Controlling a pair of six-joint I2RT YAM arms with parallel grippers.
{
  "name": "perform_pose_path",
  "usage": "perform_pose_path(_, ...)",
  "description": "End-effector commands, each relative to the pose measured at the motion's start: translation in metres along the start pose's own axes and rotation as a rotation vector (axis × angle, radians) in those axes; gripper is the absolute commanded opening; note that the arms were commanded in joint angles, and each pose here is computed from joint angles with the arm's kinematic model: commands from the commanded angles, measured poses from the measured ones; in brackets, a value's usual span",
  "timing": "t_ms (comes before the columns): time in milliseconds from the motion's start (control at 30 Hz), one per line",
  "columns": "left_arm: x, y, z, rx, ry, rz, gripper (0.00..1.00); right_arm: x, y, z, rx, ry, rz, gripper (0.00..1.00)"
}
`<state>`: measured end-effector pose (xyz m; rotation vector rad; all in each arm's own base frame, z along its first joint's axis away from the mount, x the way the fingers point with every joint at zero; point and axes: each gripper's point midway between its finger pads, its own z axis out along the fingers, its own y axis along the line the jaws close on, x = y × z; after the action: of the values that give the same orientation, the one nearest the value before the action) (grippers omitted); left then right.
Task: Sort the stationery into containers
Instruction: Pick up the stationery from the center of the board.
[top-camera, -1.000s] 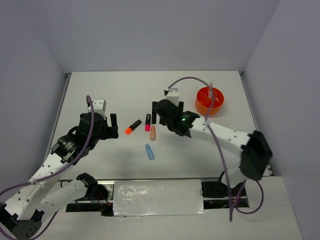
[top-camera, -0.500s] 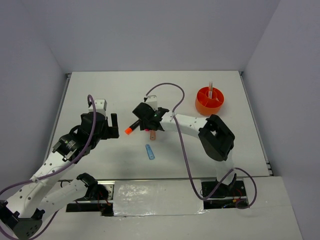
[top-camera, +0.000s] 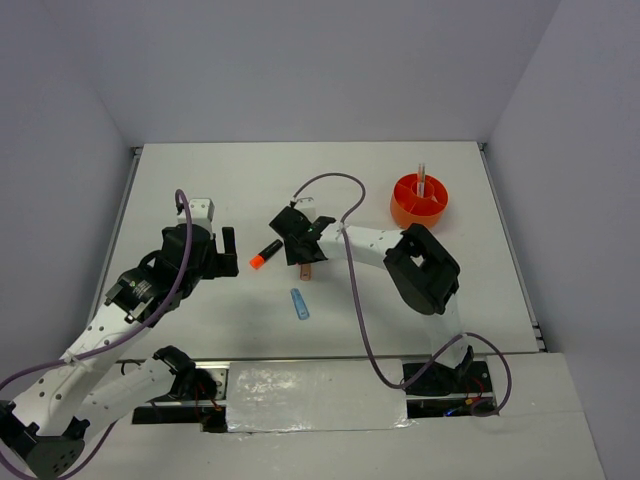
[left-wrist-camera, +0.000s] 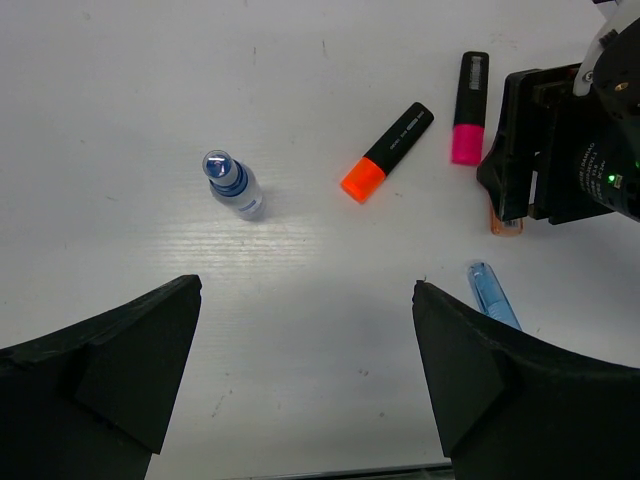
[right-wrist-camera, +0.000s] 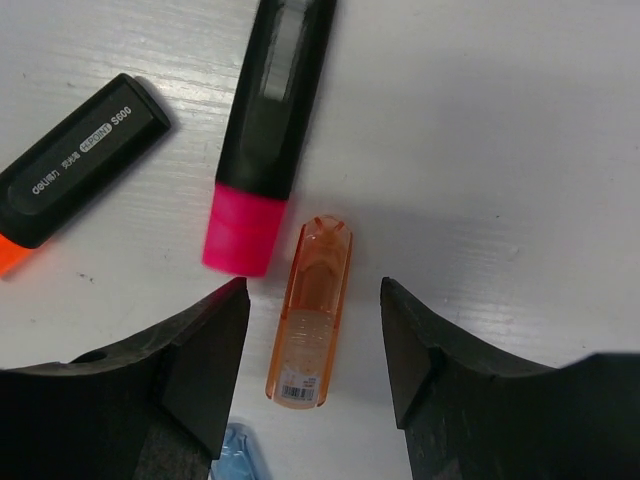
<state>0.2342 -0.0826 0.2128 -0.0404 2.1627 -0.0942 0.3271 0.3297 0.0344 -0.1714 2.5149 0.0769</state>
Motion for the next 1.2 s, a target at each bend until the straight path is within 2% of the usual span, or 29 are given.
perform_pose_path(0, -0.013, -0.003, -0.004, 0.02, -0.041, -0.015, 0.99, 0.001, 0.001, 0.006, -0.011, 0.007, 0.003, 0.61)
perform_pose_path(367, -0.013, -0.003, -0.006, 0.026, -0.047, -0.018, 0.99, 0.017, 0.002, 0.02, -0.014, 0.059, -0.015, 0.51)
perform_pose_path(433, -0.013, -0.003, -0.006, 0.027, -0.045, -0.018, 0.99, 0.018, 0.001, 0.022, -0.016, 0.065, -0.015, 0.44)
perform_pose_path(467, -0.013, -0.003, -0.005, 0.025, -0.045, -0.017, 0.99, 0.019, 0.001, 0.021, -0.018, 0.07, -0.018, 0.37)
perform_pose_path(533, -0.012, -0.003, -0.005, 0.025, -0.043, -0.017, 0.99, 0.017, 0.0, 0.02, -0.015, 0.06, -0.008, 0.07)
perform_pose_path(667, -0.013, -0.003, -0.006, 0.028, -0.047, -0.018, 0.99, 0.005, 0.002, 0.001, -0.071, 0.031, 0.005, 0.02)
perform_pose_path(767, -0.013, -0.003, -0.006, 0.028, -0.045, -0.016, 0.99, -0.02, 0.005, -0.021, -0.168, -0.059, 0.021, 0.0)
perform_pose_path(833, -0.012, -0.003, -0.006, 0.027, -0.045, -0.018, 0.99, -0.055, 0.006, -0.051, -0.249, -0.195, 0.028, 0.0)
perform_pose_path(967, -0.012, -0.004, -0.006, 0.029, -0.043, -0.015, 0.99, -0.09, -0.038, -0.087, -0.21, -0.372, 0.069, 0.0)
perform_pose_path(1067, -0.013, -0.004, -0.006, 0.032, -0.047, -0.015, 0.99, -0.117, -0.094, -0.115, -0.129, -0.512, 0.196, 0.0)
perform_pose_path(1100, -0.013, -0.004, -0.006, 0.032, -0.045, -0.014, 0.99, -0.131, -0.122, -0.132, -0.097, -0.582, 0.306, 0.0)
perform_pose_path(1167, -0.012, -0.004, -0.007, 0.032, -0.047, -0.015, 0.99, -0.125, -0.172, -0.131, 0.035, -0.632, 0.441, 0.0)
